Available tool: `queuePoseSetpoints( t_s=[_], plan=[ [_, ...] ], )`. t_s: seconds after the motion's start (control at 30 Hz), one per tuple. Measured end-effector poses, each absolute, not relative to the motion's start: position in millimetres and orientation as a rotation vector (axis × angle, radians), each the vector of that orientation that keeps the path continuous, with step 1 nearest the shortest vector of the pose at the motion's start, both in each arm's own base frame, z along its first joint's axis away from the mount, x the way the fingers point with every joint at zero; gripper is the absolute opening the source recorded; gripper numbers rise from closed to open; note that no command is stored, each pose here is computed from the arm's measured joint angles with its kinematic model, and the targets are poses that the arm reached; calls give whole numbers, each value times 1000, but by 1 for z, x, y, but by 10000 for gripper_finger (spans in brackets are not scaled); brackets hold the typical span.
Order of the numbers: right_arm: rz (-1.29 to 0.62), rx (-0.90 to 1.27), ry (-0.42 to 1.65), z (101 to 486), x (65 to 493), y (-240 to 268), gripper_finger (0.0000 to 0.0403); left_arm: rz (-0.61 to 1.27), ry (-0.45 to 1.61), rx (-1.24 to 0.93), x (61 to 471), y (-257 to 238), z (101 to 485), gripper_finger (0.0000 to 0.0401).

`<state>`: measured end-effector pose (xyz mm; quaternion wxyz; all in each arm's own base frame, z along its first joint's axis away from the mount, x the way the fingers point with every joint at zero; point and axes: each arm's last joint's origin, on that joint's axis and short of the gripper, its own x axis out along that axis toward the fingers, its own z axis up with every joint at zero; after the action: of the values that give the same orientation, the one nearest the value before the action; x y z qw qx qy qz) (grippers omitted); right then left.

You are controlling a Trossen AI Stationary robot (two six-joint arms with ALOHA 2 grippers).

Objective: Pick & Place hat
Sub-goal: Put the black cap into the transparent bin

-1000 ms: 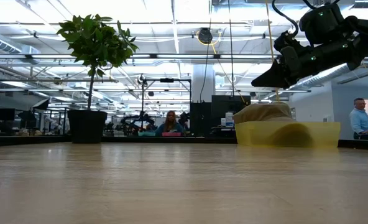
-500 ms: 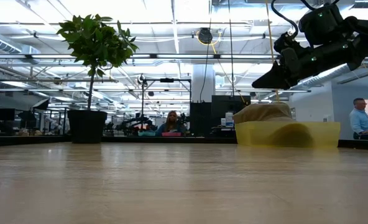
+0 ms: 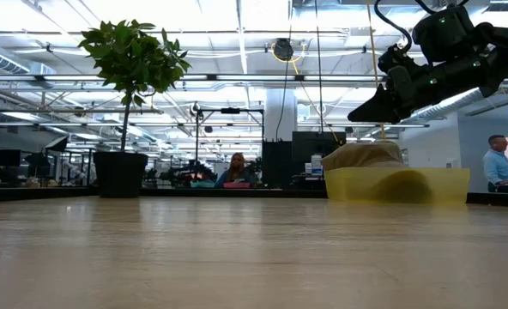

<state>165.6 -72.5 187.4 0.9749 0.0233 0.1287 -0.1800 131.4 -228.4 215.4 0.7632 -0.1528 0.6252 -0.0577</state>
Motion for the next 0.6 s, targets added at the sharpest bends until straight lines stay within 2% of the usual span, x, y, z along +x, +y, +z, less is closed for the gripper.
queuePoseSetpoints(
  t_s=[0.2, 0.33, 0.6],
  plan=[
    [-362, 40, 261, 187, 166, -72, 0, -94, 1375, -335, 131, -224, 208, 120],
    [-362, 40, 261, 187, 166, -72, 0, -140, 1361, -309, 132, -222, 210, 120],
    [-362, 39, 259, 188, 166, -73, 0, -190, 1322, -432, 135, -211, 230, 120]
  ],
)
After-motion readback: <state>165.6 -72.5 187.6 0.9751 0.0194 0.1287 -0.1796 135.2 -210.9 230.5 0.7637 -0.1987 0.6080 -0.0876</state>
